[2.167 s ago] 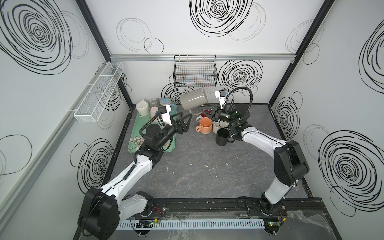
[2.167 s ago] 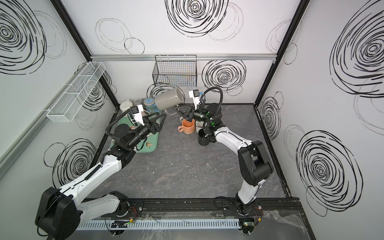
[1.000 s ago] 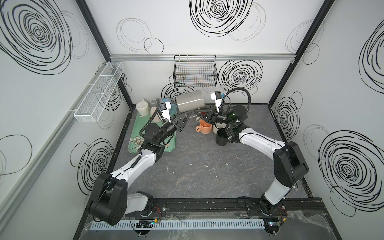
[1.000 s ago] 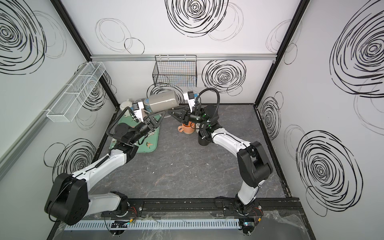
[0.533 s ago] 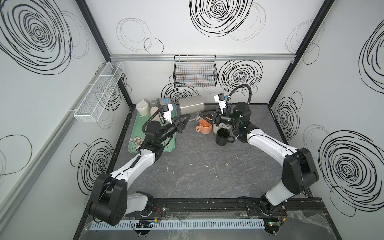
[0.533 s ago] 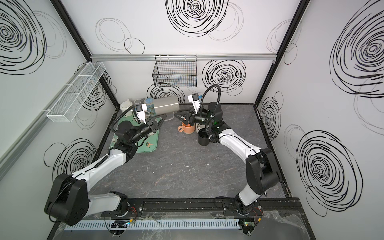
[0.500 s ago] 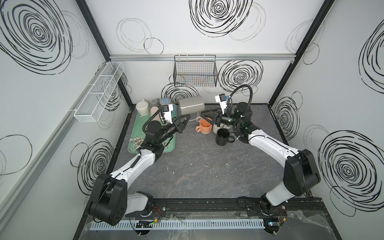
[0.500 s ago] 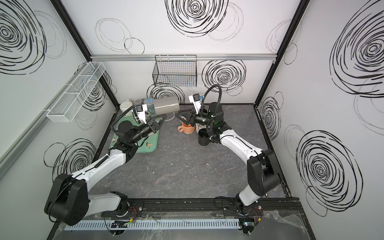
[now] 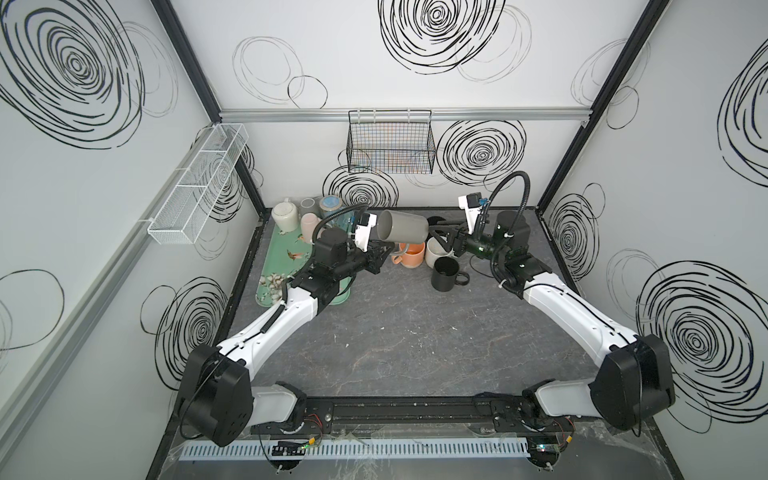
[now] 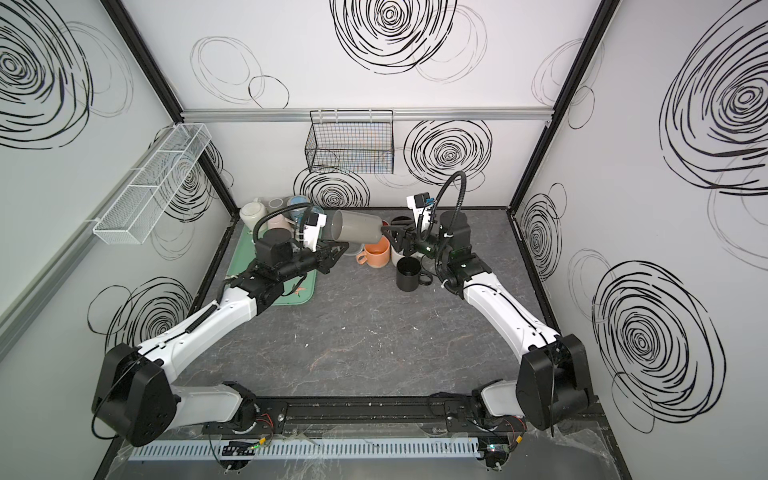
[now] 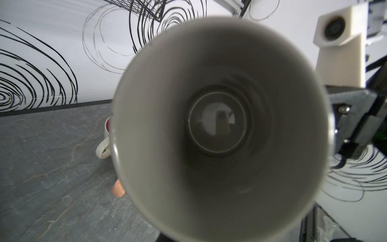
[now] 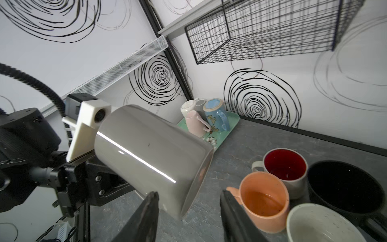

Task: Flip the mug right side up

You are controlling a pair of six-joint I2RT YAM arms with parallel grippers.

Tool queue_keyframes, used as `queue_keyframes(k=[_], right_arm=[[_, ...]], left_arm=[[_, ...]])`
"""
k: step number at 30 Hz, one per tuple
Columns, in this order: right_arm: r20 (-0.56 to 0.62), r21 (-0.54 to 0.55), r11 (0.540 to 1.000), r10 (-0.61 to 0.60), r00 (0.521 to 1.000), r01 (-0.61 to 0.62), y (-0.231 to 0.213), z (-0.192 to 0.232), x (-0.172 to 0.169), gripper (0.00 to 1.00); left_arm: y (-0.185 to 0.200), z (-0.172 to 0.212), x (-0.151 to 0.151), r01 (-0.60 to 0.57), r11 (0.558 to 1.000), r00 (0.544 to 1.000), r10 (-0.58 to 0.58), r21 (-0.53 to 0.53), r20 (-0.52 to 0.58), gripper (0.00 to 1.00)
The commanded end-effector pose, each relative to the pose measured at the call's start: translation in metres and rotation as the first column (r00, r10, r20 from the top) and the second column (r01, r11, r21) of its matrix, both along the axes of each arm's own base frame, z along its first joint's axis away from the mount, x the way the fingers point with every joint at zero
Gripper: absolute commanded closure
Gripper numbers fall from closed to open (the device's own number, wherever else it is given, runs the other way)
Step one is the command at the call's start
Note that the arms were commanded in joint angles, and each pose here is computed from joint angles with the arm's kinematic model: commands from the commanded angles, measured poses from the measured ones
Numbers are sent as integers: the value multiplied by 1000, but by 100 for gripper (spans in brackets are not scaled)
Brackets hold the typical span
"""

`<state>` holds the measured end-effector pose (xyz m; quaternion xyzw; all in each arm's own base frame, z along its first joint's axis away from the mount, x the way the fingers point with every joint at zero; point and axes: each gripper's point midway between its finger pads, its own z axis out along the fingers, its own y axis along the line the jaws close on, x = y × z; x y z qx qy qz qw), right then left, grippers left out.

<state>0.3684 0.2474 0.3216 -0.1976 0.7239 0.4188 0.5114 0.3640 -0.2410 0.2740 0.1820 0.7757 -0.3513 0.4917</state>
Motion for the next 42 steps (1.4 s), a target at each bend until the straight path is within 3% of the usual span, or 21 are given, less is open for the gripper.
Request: queue_keyframes(k=[1, 8, 15, 20, 26, 42], right_arm=[[-7, -26, 998, -54, 999, 54, -16, -2, 2, 49], [-53, -29, 995, -97, 994, 96, -32, -14, 8, 50], [-85, -21, 993, -119, 989, 118, -42, -22, 13, 51], [-108, -27, 993, -118, 987, 116, -43, -29, 14, 51], [-126, -33, 992, -126, 984, 122, -47, -33, 14, 51], [-150, -39, 991, -135, 979, 130, -49, -41, 20, 51]], left_arm=[[-2, 21, 10, -14, 988, 988, -10, 154, 153, 100], [-18, -8, 13, 29, 922, 987, -88, 386, 136, 100], [-33, -49, 15, 77, 761, 981, -175, 644, 89, 100], [-40, -75, 20, 99, 650, 978, -204, 753, 47, 100], [-41, -100, 30, 108, 597, 977, -211, 795, 25, 100], [-49, -128, 53, 108, 533, 976, -217, 839, 12, 100]])
